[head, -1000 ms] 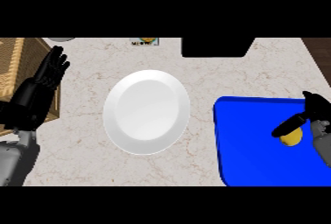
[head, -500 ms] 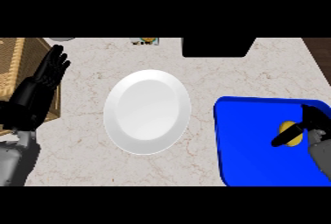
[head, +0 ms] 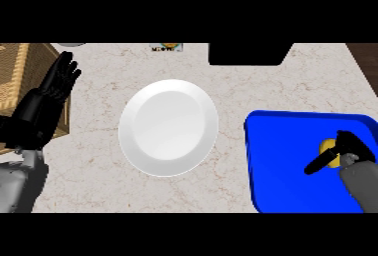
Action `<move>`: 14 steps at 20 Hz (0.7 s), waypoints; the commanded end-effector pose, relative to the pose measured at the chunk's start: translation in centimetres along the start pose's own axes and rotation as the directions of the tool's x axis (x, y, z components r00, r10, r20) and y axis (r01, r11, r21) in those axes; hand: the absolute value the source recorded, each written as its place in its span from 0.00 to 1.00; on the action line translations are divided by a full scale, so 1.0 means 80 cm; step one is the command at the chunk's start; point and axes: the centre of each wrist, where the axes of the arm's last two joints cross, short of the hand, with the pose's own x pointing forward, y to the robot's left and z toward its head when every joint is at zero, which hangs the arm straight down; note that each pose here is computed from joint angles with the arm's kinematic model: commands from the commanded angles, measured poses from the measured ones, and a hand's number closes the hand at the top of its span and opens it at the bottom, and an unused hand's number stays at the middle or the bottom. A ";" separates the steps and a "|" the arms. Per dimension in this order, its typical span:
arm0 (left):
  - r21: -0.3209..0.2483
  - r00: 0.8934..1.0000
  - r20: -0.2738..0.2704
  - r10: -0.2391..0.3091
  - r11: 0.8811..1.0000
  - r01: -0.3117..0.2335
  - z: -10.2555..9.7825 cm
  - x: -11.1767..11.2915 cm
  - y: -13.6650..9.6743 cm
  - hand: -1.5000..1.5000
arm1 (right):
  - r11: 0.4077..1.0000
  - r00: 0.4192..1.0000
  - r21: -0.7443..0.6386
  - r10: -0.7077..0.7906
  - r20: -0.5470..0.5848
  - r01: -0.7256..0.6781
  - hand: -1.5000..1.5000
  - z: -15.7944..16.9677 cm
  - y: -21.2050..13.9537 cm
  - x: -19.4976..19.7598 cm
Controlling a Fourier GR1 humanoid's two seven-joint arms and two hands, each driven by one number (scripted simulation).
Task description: Pick the lemon from the tray and place it in the plate
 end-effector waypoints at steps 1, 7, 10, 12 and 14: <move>0.005 1.000 0.018 -0.003 1.000 0.002 0.003 0.000 0.010 0.50 | 0.999 0.998 0.004 0.040 -0.047 -0.040 0.00 -0.014 0.003 0.010; 0.006 1.000 0.005 -0.009 1.000 0.009 0.002 -0.014 0.016 0.50 | 0.959 0.997 -0.284 0.028 0.075 -0.006 1.00 -0.017 0.009 0.000; -0.001 1.000 -0.002 0.000 1.000 0.000 0.005 -0.002 0.018 0.50 | 0.944 0.952 -0.309 0.191 0.239 -0.112 1.00 -0.019 -0.009 -0.017; 0.005 1.000 -0.006 0.013 1.000 -0.013 0.002 -0.012 -0.002 0.50 | 0.930 0.844 -0.330 0.304 0.443 -0.162 1.00 0.000 0.014 -0.013; 0.002 1.000 0.005 -0.002 1.000 0.002 -0.003 -0.005 0.012 0.50 | 0.901 0.708 -0.376 0.409 0.576 -0.215 1.00 0.011 0.006 -0.013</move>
